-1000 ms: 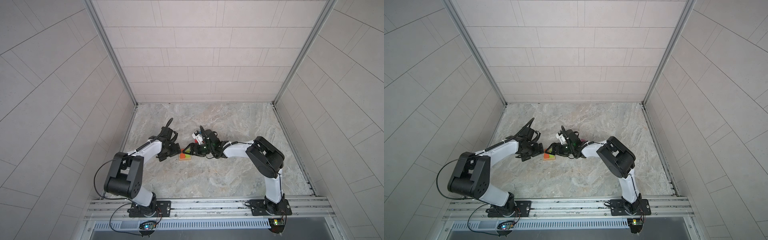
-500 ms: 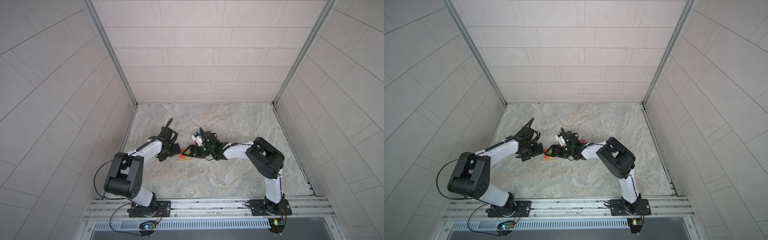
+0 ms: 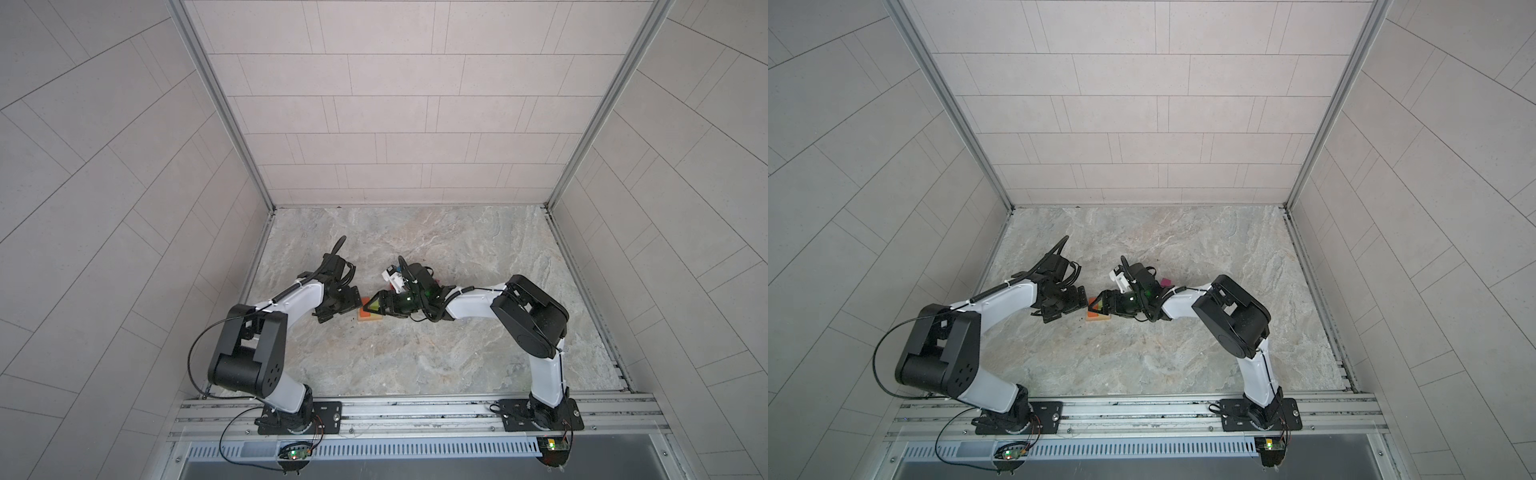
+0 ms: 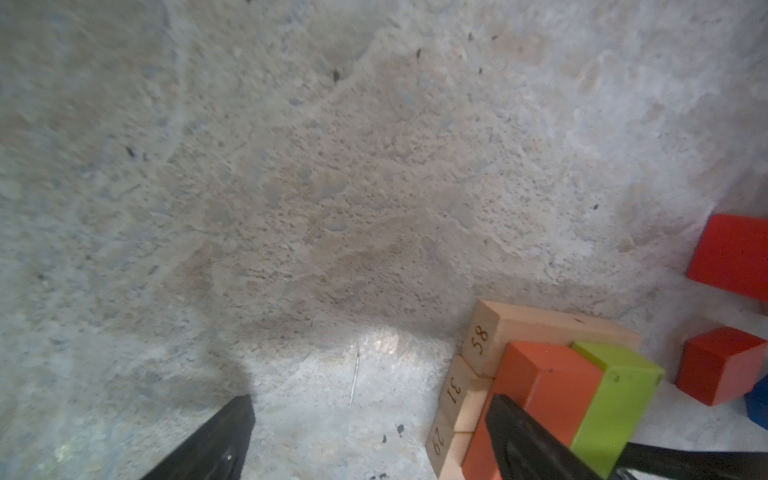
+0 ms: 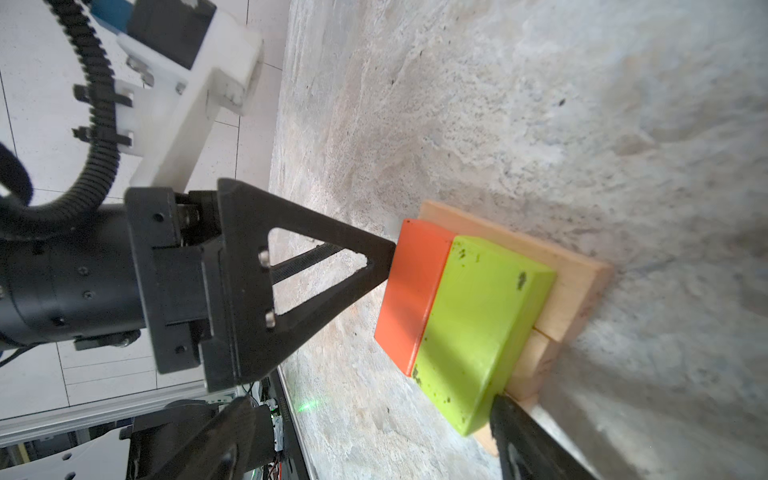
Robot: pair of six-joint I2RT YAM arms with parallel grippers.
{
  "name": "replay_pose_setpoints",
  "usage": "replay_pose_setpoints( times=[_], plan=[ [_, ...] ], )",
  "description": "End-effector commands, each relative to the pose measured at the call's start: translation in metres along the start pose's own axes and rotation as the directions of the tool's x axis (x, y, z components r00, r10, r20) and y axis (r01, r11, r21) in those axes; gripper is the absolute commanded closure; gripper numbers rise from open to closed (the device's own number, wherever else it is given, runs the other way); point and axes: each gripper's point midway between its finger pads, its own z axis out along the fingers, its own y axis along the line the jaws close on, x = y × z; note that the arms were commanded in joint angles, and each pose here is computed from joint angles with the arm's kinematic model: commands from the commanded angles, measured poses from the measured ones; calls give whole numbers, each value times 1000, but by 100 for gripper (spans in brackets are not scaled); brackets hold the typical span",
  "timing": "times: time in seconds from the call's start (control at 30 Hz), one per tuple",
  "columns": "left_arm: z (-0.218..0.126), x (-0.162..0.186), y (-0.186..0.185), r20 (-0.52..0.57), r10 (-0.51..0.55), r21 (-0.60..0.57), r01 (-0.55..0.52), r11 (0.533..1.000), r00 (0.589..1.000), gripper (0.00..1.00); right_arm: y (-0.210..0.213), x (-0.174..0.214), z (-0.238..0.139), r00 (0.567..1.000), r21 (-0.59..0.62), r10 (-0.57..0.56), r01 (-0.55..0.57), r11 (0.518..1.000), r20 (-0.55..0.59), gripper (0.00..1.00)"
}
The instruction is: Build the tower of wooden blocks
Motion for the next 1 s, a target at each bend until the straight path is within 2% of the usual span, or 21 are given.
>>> replay_pose_setpoints(
  times=[0.0, 0.3, 0.43, 0.73, 0.97],
  plan=[
    [-2, 0, 0, 3, 12, -13, -12, 1000, 1000, 6, 18, -5, -7, 1000, -33, -17, 17, 999, 23, 10],
    [-3, 0, 1, 5, 12, -13, -12, 1000, 1000, 6, 18, -5, -7, 999, -30, -19, 20, 999, 25, 10],
    [-6, -1, 1, 11, 15, -16, -15, 1000, 1000, 6, 15, -8, -16, 998, 7, -46, 46, 999, 43, 10],
    [-34, -11, -8, 53, 27, 4, -27, 1000, 998, 6, 11, -26, -60, 993, 83, -90, 83, 993, 79, 10],
    [-61, -19, -19, 94, 51, 34, -55, 998, 994, 6, 2, -34, -100, 984, 213, -164, 146, 966, 70, 10]
  ],
)
